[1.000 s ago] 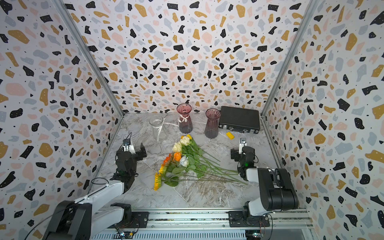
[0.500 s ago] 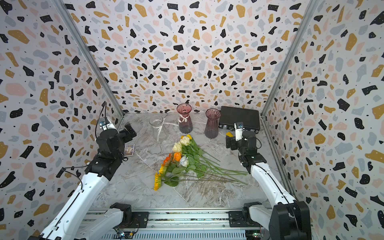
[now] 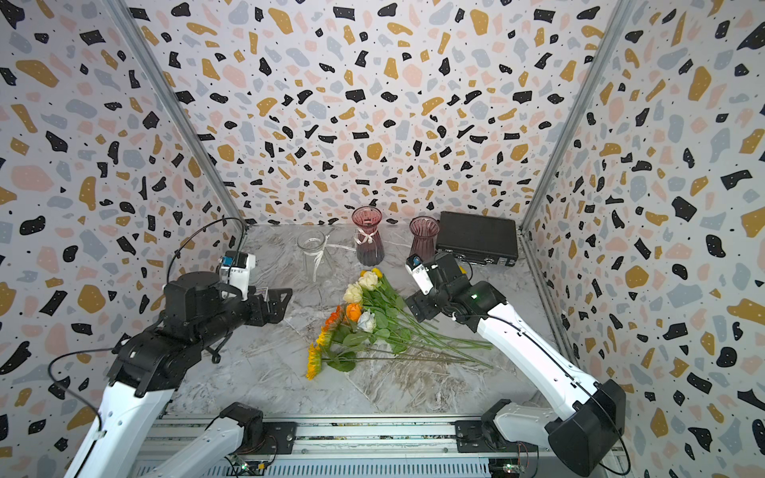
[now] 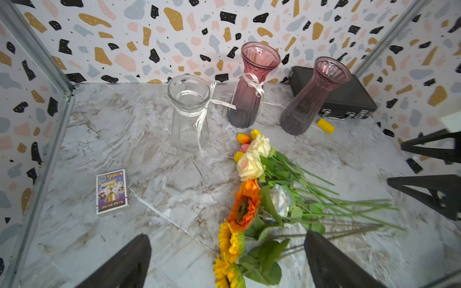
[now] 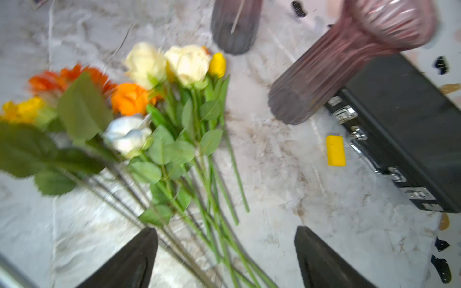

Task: Arrange the flowers in different vases according to their variety
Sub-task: Pick up the flower at the center of the board.

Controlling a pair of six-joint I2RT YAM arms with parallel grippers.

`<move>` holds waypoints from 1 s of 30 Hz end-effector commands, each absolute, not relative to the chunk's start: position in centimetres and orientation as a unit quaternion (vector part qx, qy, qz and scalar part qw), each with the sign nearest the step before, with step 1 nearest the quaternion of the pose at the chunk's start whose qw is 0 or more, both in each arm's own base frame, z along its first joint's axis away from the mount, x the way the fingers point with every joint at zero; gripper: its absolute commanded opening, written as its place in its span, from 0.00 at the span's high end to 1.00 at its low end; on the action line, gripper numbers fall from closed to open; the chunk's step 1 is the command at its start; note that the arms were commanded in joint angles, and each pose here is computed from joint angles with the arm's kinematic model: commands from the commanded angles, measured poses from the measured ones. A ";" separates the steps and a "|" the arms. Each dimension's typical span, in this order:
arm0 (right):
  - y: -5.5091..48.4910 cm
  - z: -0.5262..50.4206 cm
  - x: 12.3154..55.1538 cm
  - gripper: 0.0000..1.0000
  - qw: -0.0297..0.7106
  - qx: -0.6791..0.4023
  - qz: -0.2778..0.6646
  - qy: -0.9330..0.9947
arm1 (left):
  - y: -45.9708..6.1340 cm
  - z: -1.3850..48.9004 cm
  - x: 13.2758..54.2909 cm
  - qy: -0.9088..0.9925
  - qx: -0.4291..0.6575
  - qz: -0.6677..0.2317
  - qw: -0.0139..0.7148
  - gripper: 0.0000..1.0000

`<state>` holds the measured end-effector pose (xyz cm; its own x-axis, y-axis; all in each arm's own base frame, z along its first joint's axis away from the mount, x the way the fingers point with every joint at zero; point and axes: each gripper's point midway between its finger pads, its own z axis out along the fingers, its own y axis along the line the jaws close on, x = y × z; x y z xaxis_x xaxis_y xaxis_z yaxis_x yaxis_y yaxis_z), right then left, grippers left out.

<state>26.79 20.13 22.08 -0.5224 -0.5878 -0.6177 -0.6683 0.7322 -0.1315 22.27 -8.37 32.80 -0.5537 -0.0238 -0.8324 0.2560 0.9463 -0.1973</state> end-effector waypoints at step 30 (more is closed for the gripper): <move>32.0 7.8 23.9 0.46 0.155 -0.622 0.055 0.765 | -12.9 31.5 16.7 0.822 0.246 -0.249 0.450 0.00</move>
